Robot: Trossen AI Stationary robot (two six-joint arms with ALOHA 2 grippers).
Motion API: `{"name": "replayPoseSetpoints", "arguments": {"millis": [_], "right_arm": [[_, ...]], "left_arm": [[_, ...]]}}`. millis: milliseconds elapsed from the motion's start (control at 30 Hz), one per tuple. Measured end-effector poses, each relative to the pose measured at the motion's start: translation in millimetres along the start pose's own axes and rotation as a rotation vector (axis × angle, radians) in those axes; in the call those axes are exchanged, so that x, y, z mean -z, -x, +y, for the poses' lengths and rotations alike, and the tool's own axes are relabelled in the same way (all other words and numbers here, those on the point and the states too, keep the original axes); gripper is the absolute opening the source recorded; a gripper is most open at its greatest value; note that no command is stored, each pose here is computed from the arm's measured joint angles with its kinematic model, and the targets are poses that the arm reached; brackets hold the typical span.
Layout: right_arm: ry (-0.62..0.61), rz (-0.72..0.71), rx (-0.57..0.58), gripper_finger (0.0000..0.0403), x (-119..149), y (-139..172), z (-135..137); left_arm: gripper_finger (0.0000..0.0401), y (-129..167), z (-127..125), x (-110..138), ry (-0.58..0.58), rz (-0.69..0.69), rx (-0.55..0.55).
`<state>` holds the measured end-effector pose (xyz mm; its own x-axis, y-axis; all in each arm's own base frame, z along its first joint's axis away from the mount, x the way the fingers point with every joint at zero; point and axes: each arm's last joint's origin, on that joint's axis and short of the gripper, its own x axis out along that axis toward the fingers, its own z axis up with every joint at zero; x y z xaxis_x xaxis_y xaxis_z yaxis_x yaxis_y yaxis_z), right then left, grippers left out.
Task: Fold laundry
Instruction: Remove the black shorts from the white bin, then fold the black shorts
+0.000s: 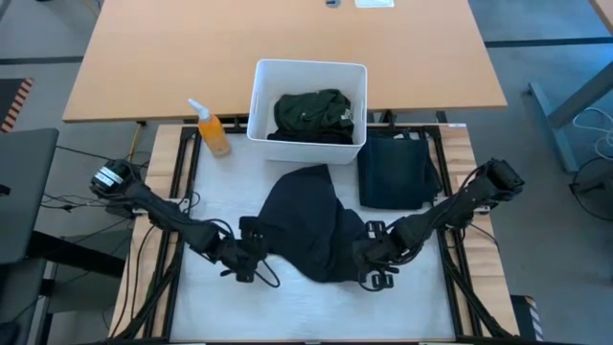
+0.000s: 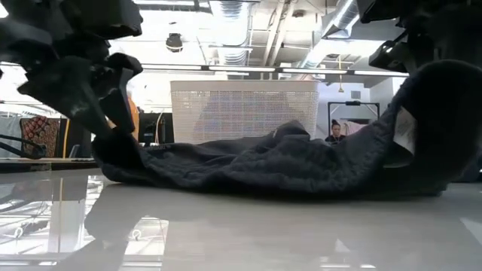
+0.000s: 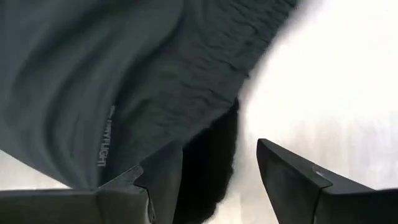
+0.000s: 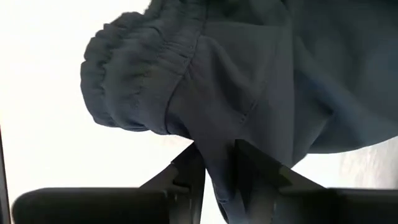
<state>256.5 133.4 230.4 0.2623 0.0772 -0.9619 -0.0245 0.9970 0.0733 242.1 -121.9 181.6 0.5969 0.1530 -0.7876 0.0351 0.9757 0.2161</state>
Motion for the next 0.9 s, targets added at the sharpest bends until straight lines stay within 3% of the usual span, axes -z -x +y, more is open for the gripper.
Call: {"name": "replayPoseSetpoints", "arguments": {"millis": [133,333,567,767,900], "right_arm": [[0.007,0.001,-0.002,0.012,0.9,0.1,1.8],[-0.001,0.011,-0.009,0.0123,1.6,0.1,1.8],[-0.001,0.032,-0.05,0.0123,2.2,0.2,3.0],[-0.003,0.043,-0.073,0.0123,2.1,0.7,3.6],[-0.052,0.07,-0.134,0.0123,-1.6,10.0,7.1]], "left_arm": [[0.0197,6.5,-2.7,-9.2,-0.038,-0.021,0.006],[0.0197,11.2,4.0,0.3,-0.051,0.088,-0.131],[0.0197,4.9,8.4,18.6,0.098,0.116,-0.229],[0.0197,-9.3,5.4,31.6,0.278,0.026,-0.193],[0.0179,-16.4,6.3,47.2,0.363,0.056,-0.169]]}}
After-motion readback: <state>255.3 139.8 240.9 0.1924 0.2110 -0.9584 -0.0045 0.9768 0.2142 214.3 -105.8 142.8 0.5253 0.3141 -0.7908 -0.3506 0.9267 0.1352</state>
